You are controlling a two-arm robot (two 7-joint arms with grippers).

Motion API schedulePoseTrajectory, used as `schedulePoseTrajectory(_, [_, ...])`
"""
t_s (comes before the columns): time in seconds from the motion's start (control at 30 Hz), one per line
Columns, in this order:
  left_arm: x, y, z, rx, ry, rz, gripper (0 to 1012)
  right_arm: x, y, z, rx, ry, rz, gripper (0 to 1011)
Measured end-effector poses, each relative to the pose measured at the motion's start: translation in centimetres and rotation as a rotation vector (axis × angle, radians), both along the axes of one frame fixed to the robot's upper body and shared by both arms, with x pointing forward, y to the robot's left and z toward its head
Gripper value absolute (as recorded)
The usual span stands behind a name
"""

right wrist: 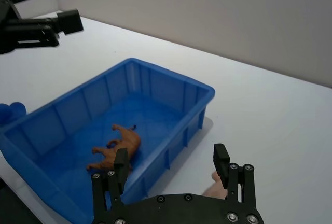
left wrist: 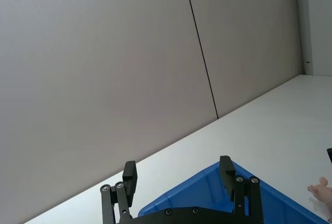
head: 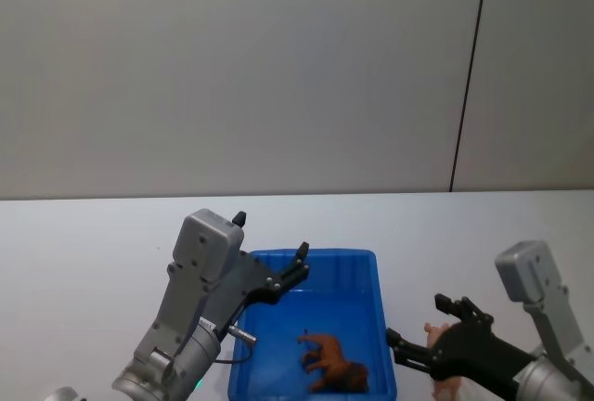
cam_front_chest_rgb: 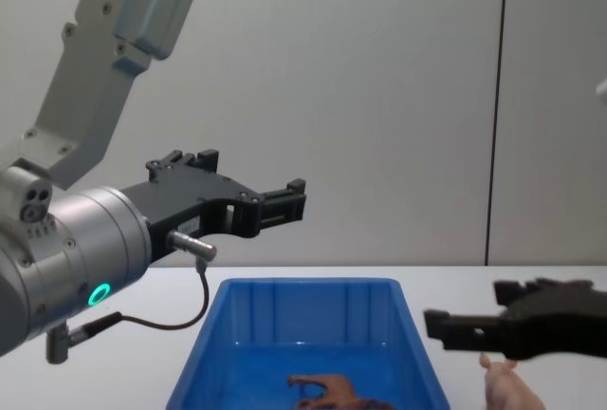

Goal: Pick up the two dolls from the table and place them into the box.

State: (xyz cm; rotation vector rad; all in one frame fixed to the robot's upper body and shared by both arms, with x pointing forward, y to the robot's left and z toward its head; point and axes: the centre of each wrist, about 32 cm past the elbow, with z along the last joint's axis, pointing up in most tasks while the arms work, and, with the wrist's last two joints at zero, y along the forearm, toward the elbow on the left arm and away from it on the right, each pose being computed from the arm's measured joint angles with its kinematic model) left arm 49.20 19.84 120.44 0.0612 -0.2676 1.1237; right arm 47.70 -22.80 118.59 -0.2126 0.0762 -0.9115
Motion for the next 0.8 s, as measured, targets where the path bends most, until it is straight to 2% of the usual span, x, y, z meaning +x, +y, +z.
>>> schedulePoseTrajectory(0.3, [0.00, 0.00, 0.00, 0.000, 0.000, 0.000, 1002, -1.0, -1.0, -1.1, -0.026, 0.045, -0.048, 1001])
schedulePoseTrajectory(0.8, [0.00, 0.00, 0.00, 0.000, 0.000, 0.000, 1002, -1.3, -1.6, -2.7, -0.045, 0.124, -0.097, 1001])
